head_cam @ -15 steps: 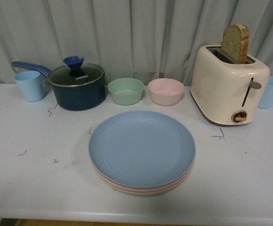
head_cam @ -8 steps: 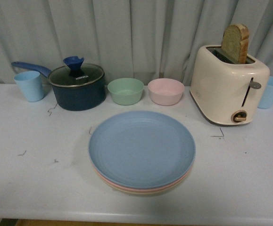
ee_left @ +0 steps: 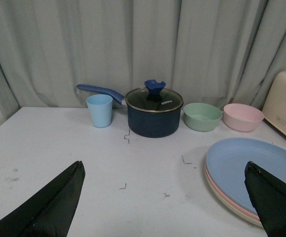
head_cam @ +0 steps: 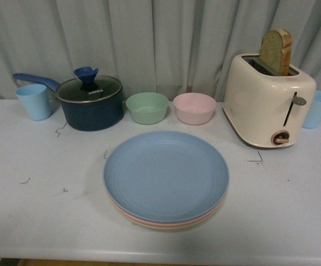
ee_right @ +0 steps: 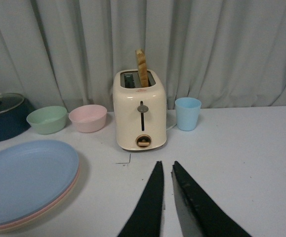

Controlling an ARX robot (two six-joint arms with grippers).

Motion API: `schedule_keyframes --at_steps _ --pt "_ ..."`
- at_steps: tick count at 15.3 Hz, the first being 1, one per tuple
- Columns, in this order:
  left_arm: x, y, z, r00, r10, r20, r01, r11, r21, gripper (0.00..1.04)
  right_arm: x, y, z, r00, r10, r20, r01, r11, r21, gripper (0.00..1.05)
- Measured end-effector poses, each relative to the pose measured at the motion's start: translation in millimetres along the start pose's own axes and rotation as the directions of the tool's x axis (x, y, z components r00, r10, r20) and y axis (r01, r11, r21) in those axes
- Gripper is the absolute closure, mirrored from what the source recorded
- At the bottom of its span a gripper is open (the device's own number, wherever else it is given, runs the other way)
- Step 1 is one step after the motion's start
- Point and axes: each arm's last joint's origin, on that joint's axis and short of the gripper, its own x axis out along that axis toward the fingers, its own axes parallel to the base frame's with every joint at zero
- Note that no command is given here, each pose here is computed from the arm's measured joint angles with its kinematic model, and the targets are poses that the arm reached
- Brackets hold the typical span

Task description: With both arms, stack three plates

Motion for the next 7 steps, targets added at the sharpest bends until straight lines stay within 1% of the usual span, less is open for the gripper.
schedule_keyframes --at_steps 2,3,4,5,6,7 --pt "0.0 0.0 0.0 1.0 0.0 0.0 0.0 1.0 0.0 0.07 0.0 0.0 0.0 1.0 0.0 0.0 0.0 1.0 0.0 0.75" --pt "0.0 0.0 0.0 1.0 0.0 0.0 0.0 1.0 0.0 0.07 0.0 0.0 0.0 1.0 0.0 0.0 0.0 1.0 0.0 0.66" --pt "0.0 0.0 0.0 1.0 0.0 0.0 0.0 1.0 0.0 0.07 0.0 0.0 0.0 1.0 0.0 0.0 0.0 1.0 0.0 0.53" --pt "0.0 0.0 0.0 1.0 0.0 0.0 0.0 1.0 0.0 0.07 0.0 0.0 0.0 1.0 0.0 0.0 0.0 1.0 0.0 0.44" --pt "0.0 0.0 0.0 1.0 0.0 0.0 0.0 1.0 0.0 0.07 0.0 0.0 0.0 1.0 0.0 0.0 0.0 1.0 0.0 0.22" --pt "0.0 0.0 0.0 1.0 0.0 0.0 0.0 1.0 0.0 0.07 0.0 0.0 0.0 1.0 0.0 0.0 0.0 1.0 0.0 0.07"
